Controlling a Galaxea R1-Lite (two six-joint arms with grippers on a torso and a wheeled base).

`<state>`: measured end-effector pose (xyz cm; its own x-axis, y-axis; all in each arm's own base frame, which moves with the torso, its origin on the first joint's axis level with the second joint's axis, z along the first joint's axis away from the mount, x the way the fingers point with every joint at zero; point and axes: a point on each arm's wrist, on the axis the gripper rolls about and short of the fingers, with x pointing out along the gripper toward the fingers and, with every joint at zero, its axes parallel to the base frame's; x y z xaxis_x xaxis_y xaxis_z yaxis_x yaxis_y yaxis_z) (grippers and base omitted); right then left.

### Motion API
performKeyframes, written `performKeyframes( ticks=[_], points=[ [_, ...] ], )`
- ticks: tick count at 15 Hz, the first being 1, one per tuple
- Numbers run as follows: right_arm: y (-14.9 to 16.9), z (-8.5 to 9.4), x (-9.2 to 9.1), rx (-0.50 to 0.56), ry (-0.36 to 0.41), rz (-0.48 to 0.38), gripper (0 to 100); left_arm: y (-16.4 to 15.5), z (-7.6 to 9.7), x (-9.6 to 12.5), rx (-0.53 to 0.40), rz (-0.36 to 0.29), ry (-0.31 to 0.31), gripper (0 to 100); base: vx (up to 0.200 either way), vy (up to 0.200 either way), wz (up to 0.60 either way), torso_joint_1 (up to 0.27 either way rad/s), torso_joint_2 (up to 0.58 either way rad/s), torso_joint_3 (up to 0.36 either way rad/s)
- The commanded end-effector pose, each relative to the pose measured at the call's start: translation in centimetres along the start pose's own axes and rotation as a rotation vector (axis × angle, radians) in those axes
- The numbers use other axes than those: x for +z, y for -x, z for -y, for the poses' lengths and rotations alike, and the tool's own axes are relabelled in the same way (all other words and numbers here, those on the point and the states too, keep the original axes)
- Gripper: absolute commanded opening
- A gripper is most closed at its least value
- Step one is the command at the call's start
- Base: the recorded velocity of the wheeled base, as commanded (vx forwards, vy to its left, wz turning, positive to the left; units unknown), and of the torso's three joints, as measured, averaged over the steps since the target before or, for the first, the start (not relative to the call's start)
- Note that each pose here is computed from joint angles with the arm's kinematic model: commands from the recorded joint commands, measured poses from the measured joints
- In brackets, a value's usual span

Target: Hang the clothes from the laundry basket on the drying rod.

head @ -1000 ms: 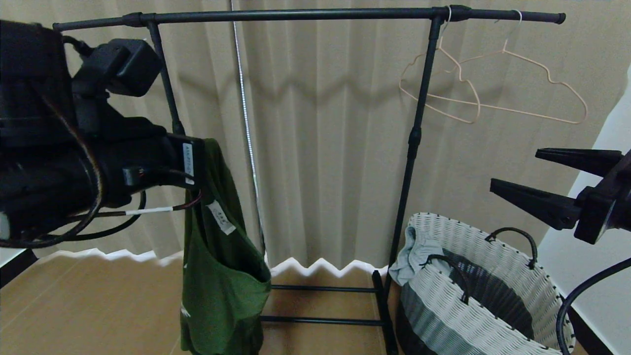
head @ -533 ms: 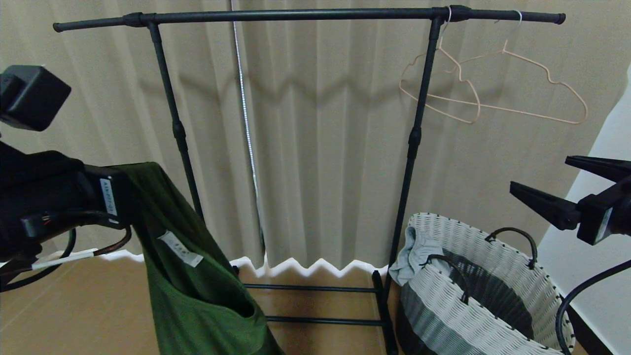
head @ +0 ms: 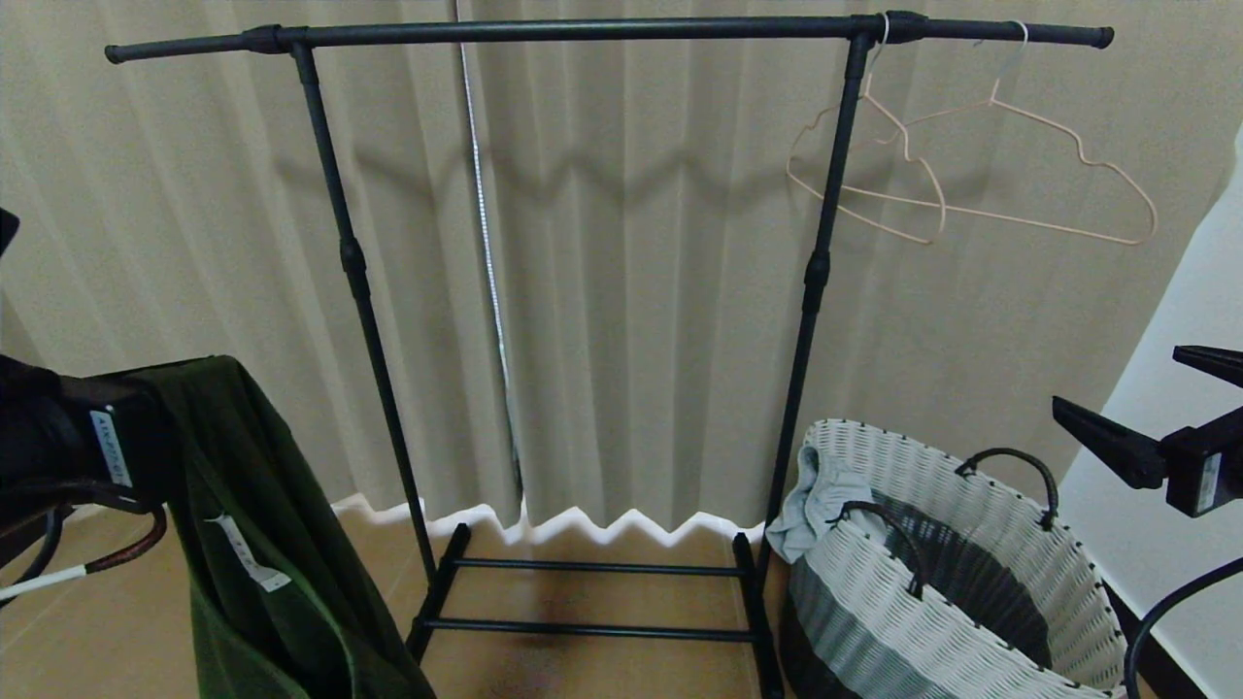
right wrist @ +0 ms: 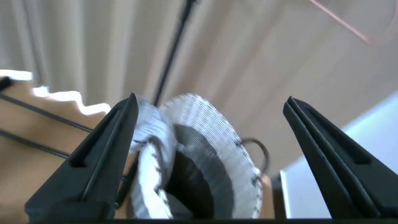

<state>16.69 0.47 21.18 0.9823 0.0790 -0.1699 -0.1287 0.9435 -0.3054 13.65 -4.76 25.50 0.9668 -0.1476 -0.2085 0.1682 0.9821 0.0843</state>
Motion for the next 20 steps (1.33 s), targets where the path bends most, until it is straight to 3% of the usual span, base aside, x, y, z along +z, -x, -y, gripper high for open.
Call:
performKeyframes(
  ticks=[1,5,10,20],
  points=[
    [0.0,0.1,-0.4,-0.009,-0.005,-0.013,100,0.3,-0.1,-0.5,0.004,-0.005,0.001,0,0.0,0.0,0.0,0.0,0.0,0.0],
    [0.3,0.2,-0.2,-0.009,-0.007,-0.004,100,0.4,-0.1,-1.5,-0.002,-0.029,-0.013,0,0.0,0.0,0.0,0.001,-0.01,-0.007],
    [0.2,0.2,-0.1,-0.009,-0.007,0.0,100,1.6,-0.3,-1.4,-0.052,0.013,-0.027,0,0.0,0.0,0.0,0.08,-0.33,-0.238],
    [0.2,0.2,-0.1,-0.01,-0.007,-0.001,100,2.2,-0.4,-1.8,-0.051,0.024,-0.028,0,0.0,0.0,0.0,0.203,-0.47,-0.279]
  ],
)
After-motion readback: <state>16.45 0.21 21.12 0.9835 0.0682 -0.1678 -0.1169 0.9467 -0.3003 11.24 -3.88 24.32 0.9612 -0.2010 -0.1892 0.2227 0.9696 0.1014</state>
